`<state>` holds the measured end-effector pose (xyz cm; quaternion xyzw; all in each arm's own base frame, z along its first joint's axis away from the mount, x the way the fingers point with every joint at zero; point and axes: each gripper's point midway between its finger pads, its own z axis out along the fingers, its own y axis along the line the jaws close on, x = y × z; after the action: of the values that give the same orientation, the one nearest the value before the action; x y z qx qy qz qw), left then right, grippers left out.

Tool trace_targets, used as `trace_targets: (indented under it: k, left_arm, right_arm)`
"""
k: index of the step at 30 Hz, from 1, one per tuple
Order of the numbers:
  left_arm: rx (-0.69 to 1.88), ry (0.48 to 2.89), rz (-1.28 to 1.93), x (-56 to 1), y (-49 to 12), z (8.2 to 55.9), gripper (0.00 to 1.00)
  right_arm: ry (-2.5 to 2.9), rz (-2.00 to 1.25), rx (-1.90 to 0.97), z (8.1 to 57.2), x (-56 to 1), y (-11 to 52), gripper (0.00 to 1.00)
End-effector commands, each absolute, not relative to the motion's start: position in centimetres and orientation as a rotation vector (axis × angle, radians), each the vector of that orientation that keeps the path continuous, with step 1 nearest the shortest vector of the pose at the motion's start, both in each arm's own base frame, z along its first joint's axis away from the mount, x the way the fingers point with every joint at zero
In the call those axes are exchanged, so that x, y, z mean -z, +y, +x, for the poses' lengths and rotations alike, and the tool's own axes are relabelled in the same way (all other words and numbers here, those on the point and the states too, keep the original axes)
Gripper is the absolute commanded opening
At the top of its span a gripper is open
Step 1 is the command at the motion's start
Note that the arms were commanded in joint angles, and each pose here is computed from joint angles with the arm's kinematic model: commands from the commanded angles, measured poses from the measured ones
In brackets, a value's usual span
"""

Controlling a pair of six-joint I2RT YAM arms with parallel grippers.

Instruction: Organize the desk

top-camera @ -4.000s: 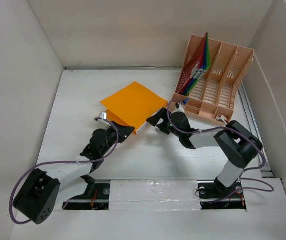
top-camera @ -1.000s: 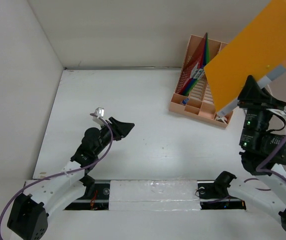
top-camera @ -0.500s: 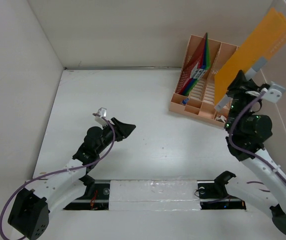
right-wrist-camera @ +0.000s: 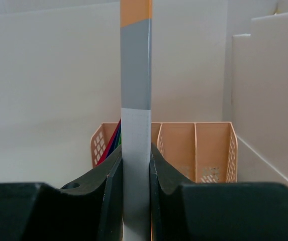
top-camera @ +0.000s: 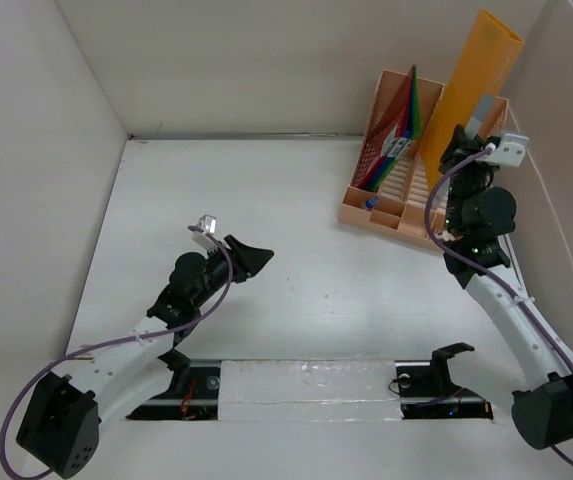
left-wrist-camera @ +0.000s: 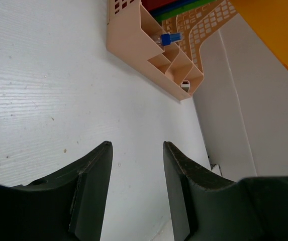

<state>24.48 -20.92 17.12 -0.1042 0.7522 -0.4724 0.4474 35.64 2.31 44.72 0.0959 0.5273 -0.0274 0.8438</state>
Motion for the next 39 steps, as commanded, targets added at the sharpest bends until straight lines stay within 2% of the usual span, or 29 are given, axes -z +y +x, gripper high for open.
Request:
trace_targets:
  k: [1,4,10,18,20,21,23,27,31,39]
  left_arm:
    - [1.208,1.801,-0.214,-18.5,-21.3,24.5,0.4]
    - [1.188,1.81,-0.223,-18.2,-21.0,24.7,0.4]
    - [1.198,1.808,-0.216,-18.3,-21.1,24.6,0.4]
    - [1.214,1.828,-0.21,-17.7,-21.5,24.6,0.4]
    - [1.216,1.823,-0.222,-17.4,-21.3,24.7,0.4]
    - [1.228,1.831,-0.215,-17.3,-21.5,24.6,0.4]
    - [1.228,1.836,-0.215,-17.5,-21.5,24.8,0.4]
    - [1.238,1.837,-0.217,-17.1,-21.5,24.7,0.4]
    - [1.234,1.838,-0.211,-17.5,-21.6,24.7,0.4]
    - [1.228,1.833,-0.207,-17.6,-21.4,24.5,0.39]
  right_arm:
    - [0.967,0.182,-0.081,35.6,-47.6,3.2,0.0]
    - [0.979,0.193,-0.131,37.4,-46.3,3.4,0.0]
    - [1.109,0.225,-0.173,40.4,-40.2,4.3,0.0]
    - [1.256,0.322,-0.18,40.9,-33.7,4.2,0.0]
    - [1.305,0.319,-0.178,40.8,-32.3,4.6,0.1]
    - [1.312,0.339,-0.165,40.8,-32.0,4.2,0.2]
    - [1.348,0.37,-0.167,40.7,-31.2,4.2,0.31]
    - [1.371,0.407,-0.183,40.4,-32.0,3.4,0.54]
    - [1.392,0.461,-0.213,41.1,-34.9,2.1,0.56]
    - [1.479,0.52,-0.232,43.8,-34.7,-0.1,0.57]
